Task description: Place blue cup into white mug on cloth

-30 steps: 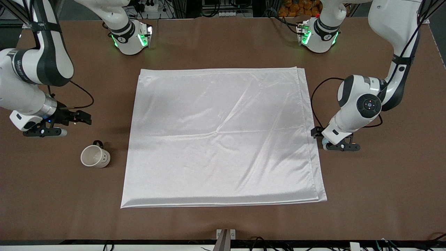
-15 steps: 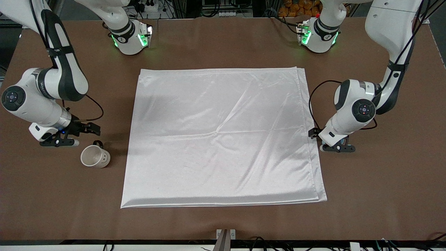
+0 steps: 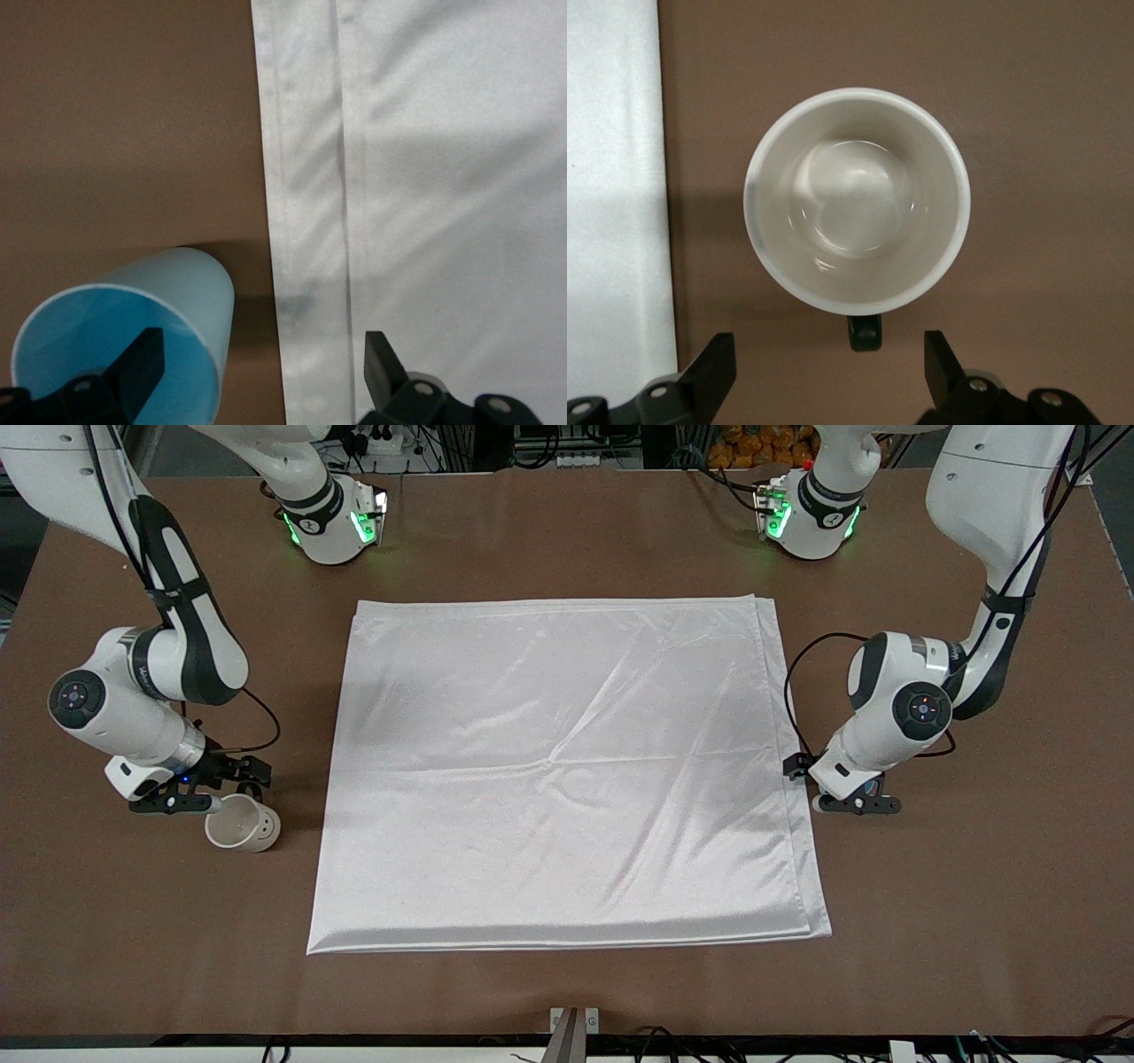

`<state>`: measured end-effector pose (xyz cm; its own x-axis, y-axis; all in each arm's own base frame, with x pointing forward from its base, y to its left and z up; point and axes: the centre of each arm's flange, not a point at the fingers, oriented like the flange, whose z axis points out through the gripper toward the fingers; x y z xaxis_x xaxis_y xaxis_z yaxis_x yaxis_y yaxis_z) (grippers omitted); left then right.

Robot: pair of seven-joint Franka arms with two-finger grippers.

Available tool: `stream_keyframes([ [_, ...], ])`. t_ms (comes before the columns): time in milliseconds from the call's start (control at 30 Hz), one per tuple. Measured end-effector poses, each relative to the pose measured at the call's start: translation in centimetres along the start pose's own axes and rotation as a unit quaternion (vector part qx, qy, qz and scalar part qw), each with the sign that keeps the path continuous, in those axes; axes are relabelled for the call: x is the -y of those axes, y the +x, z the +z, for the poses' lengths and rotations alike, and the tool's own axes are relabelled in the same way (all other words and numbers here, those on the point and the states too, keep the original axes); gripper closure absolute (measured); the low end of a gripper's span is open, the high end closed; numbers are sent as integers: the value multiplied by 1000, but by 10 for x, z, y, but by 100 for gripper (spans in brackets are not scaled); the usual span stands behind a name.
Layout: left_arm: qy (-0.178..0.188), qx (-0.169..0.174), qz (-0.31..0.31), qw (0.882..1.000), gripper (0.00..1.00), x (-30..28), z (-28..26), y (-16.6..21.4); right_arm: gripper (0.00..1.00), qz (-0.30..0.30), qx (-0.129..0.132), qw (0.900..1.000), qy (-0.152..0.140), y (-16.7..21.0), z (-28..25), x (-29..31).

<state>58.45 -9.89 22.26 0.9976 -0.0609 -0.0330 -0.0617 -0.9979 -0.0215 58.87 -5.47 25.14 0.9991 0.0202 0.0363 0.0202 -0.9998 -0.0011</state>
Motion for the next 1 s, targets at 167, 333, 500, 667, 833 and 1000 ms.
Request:
stream_keyframes([
  [167, -1, 0, -4, 1000, 7, 5, 4, 1, 13, -1, -5, 1000, 0, 1, 9, 0],
  [333, -1, 1, -10, 1000, 29, 12, 5, 1, 30, -2, -8, 1000, 0, 2, 17, 1],
  [500, -1, 2, -11, 1000, 56, 14, 6, 1, 38, -8, -8, 1000, 0, 2, 21, 0],
  [667, -1, 3, -11, 1000, 79, 14, 7, 1, 70, -13, -12, 1000, -1, 4, 19, 0],
  [833, 2, 0, -10, 1000, 96, 15, 4, 2, 81, -15, -18, 1000, -1, 8, 14, 0],
  [1000, 1, -1, -10, 1000, 96, 15, 4, 3, 81, -22, -31, 999, -2, 16, 0, 6],
])
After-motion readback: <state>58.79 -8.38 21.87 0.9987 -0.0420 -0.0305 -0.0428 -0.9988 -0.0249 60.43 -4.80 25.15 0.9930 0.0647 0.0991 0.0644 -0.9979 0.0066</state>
